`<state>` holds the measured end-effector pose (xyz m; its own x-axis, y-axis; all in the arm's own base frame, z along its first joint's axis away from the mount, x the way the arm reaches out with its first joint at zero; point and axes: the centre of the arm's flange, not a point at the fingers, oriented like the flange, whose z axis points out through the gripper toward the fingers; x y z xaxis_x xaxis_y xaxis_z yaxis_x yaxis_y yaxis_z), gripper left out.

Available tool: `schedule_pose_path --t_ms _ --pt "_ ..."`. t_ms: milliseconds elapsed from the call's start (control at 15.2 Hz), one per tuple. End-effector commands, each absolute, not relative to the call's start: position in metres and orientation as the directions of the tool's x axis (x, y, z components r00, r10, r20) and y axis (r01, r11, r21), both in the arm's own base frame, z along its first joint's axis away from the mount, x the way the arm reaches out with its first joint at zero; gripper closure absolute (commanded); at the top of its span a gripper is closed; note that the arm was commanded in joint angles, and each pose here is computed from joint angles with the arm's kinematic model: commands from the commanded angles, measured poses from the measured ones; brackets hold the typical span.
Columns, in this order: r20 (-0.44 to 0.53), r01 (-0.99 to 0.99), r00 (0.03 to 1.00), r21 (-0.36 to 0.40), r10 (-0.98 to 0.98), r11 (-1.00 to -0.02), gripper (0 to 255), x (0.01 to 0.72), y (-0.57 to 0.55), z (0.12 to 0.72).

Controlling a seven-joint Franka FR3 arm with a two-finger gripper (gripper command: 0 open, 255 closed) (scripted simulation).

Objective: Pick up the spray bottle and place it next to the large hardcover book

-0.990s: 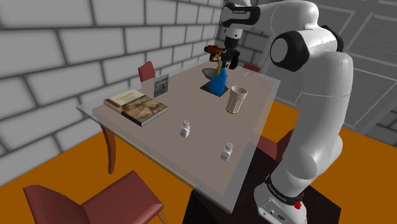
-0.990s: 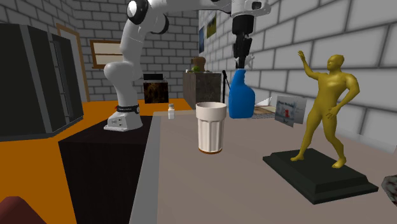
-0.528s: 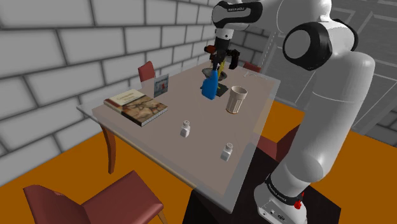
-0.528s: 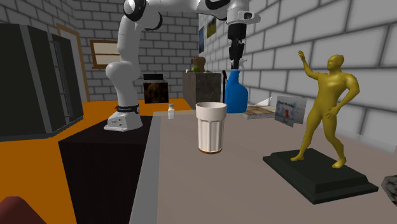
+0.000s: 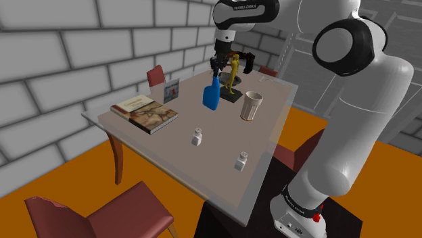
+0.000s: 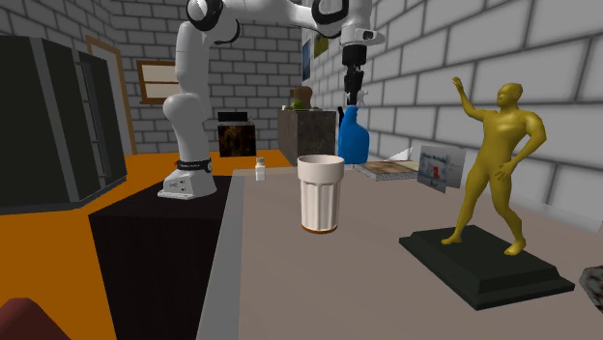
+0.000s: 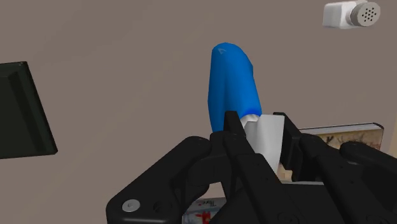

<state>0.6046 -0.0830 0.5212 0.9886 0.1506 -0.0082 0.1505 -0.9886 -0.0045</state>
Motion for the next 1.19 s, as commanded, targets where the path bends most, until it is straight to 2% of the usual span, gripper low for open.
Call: schedule_pose_path --t_ms 0,1122 --pt "-0.008 0.149 0.989 -0.004 0.149 -0.989 255 0.602 -0.054 0.520" --pt "-0.008 0.149 0.989 -0.004 0.149 -0.989 255 0.594 0.171 0.521"
